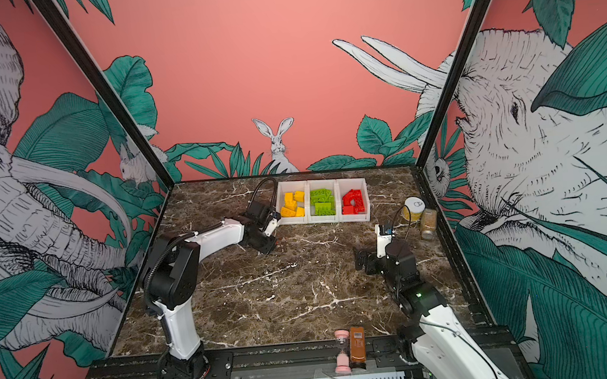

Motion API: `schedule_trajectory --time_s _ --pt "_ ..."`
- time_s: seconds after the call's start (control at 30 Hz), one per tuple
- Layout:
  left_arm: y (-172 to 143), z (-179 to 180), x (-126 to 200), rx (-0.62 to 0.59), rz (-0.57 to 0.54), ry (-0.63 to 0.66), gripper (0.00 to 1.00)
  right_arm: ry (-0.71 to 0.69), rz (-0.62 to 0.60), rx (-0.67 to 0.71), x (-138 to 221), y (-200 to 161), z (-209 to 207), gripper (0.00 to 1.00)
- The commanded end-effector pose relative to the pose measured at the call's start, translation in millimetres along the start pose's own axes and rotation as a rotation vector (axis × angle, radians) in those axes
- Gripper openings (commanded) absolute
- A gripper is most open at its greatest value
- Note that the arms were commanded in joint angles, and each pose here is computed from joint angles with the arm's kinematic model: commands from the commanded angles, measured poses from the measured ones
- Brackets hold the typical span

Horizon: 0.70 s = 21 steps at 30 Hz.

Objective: Sort the legos into containers by color
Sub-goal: Pick up the lego from the center of the table, then place the lego in the container.

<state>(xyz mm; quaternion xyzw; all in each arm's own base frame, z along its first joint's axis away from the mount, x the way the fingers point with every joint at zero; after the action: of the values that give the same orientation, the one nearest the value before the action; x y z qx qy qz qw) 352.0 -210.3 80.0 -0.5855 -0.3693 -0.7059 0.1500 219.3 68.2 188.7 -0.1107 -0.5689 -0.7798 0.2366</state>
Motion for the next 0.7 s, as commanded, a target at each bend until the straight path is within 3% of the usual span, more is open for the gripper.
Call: schedule_trajectory --time_s 0.0,0.13,0.33,0.67 --pt "17 -6 34 -0.018 -0.105 0.009 0.22 -0.035 -0.069 -0.031 5 9 -5 0.98" --pt "35 -16 57 -0.038 -0.188 0.002 0.2 -0.065 -0.079 -0.042 8 7 -10 0.98" --pt "98 -48 86 -0.168 -0.356 -0.062 0.2 -0.057 -0.041 -0.064 5 -6 -12 0.98" --pt "211 -96 90 -0.252 -0.621 -0.188 0.21 -0.003 0.035 -0.081 2 -24 -9 0.98"
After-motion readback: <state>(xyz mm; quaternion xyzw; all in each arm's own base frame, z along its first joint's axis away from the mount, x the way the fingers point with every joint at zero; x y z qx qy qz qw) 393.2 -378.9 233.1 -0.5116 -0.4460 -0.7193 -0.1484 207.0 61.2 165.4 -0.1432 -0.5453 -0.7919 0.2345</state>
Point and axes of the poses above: each gripper's point midway between its finger pads, its own x axis back along the fingers, its own z axis along the line the jaws close on, y = z × x, the point moved 5 cm from there along x, back along the fingers, and after that the axes turned 8 degrees about -x, right-handed, at the moved point
